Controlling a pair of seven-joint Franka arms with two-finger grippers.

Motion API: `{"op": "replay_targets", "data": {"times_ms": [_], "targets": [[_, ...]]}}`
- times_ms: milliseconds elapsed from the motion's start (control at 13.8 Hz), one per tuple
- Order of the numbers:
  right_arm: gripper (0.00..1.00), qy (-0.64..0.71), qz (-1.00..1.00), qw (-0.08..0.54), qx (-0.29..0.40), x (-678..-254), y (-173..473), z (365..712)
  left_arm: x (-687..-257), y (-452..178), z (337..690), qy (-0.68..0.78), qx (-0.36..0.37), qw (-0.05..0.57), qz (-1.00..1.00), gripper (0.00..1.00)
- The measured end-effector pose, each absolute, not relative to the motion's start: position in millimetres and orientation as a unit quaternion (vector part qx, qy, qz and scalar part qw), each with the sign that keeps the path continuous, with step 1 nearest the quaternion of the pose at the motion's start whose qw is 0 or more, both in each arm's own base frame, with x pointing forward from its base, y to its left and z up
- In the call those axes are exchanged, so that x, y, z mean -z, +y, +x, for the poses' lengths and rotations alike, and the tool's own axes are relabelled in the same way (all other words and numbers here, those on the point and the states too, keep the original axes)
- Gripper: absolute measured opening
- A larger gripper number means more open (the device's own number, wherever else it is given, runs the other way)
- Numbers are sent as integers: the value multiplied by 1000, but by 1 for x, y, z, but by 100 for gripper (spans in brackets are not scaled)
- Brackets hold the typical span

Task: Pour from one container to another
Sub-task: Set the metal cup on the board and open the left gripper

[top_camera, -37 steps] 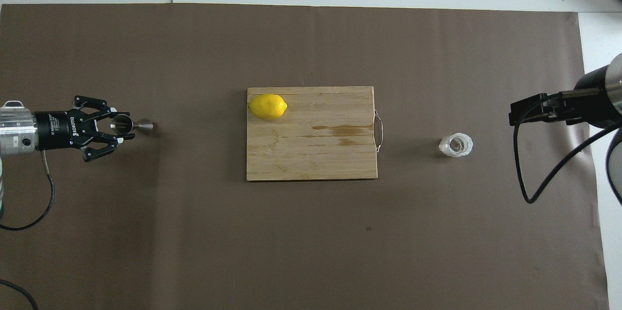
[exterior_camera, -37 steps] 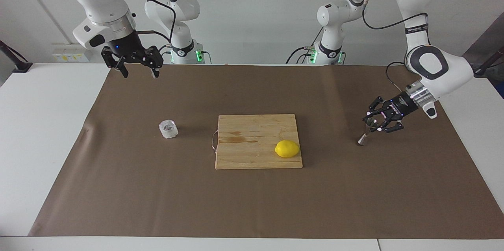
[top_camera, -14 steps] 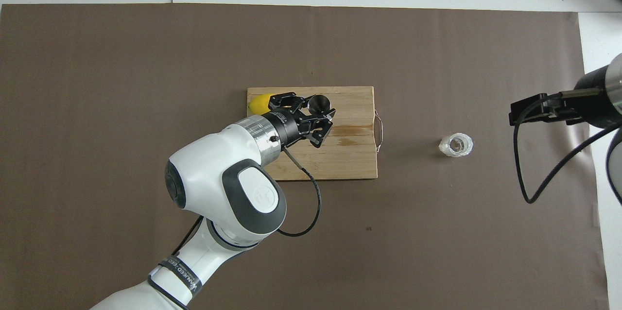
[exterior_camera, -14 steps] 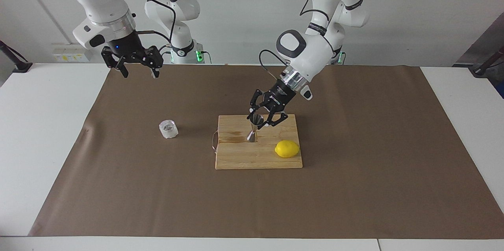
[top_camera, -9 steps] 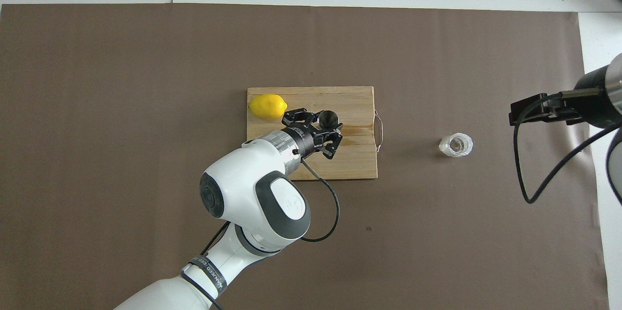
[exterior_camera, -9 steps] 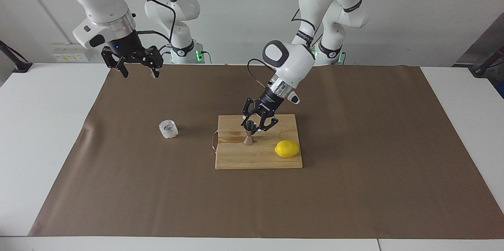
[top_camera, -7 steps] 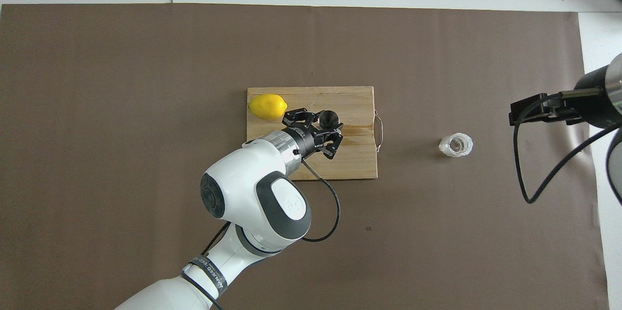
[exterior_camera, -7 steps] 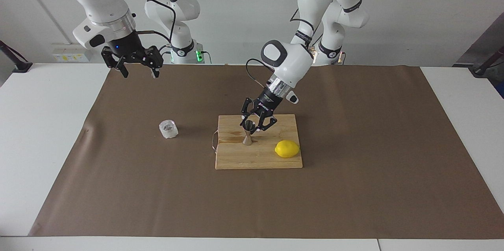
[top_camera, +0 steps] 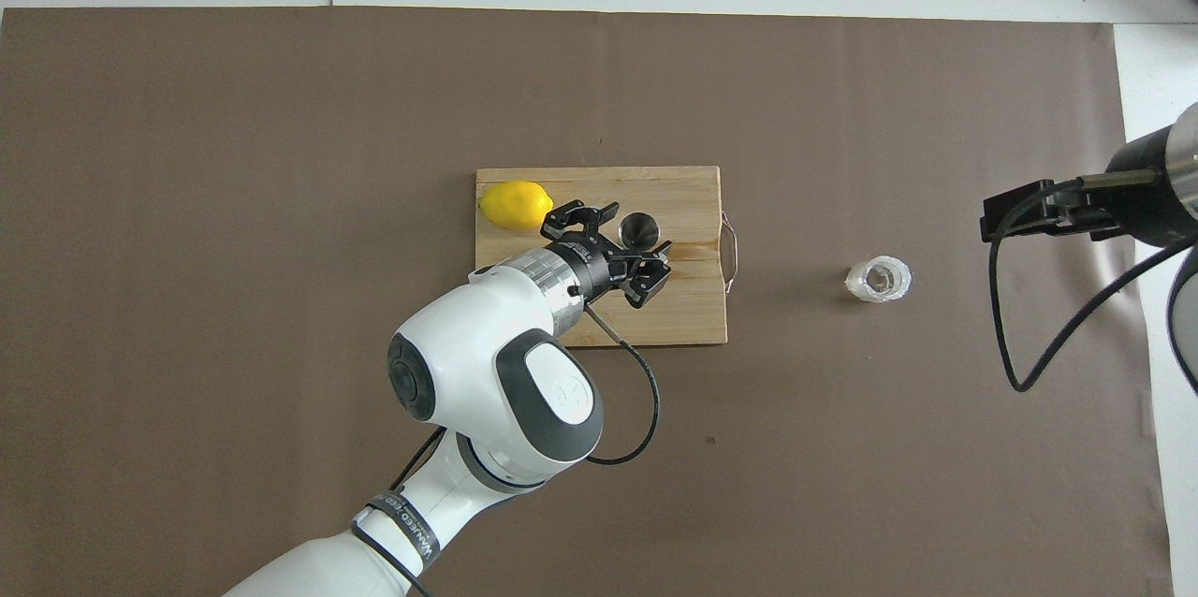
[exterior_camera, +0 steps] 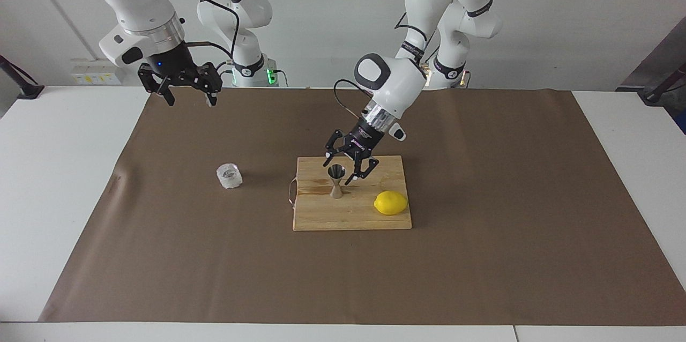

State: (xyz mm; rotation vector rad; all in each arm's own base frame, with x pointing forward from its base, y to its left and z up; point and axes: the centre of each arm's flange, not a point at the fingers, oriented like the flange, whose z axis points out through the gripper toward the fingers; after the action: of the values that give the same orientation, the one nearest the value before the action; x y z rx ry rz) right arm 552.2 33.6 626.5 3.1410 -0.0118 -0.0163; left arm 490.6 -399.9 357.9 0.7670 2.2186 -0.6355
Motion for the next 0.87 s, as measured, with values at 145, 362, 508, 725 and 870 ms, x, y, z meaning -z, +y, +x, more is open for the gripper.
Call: {"op": "replay_targets", "data": {"times_ms": [145, 362, 508, 725, 870], "targets": [[100, -4, 1000, 0, 5, -627, 34, 552, -360, -401, 491, 854, 245, 349, 299, 99], [100, -4, 1000, 1, 10, -626, 34, 551, -387, -408, 495, 836, 247, 369, 323, 100], [100, -4, 1000, 1, 15, -625, 34, 550, -418, -407, 499, 816, 262, 377, 350, 100], [100, -4, 1000, 1, 15, -625, 34, 550, -449, -374, 528, 791, 273, 359, 414, 100], [100, -4, 1000, 1, 15, -625, 34, 550, -461, -344, 551, 778, 265, 336, 460, 100]]}}
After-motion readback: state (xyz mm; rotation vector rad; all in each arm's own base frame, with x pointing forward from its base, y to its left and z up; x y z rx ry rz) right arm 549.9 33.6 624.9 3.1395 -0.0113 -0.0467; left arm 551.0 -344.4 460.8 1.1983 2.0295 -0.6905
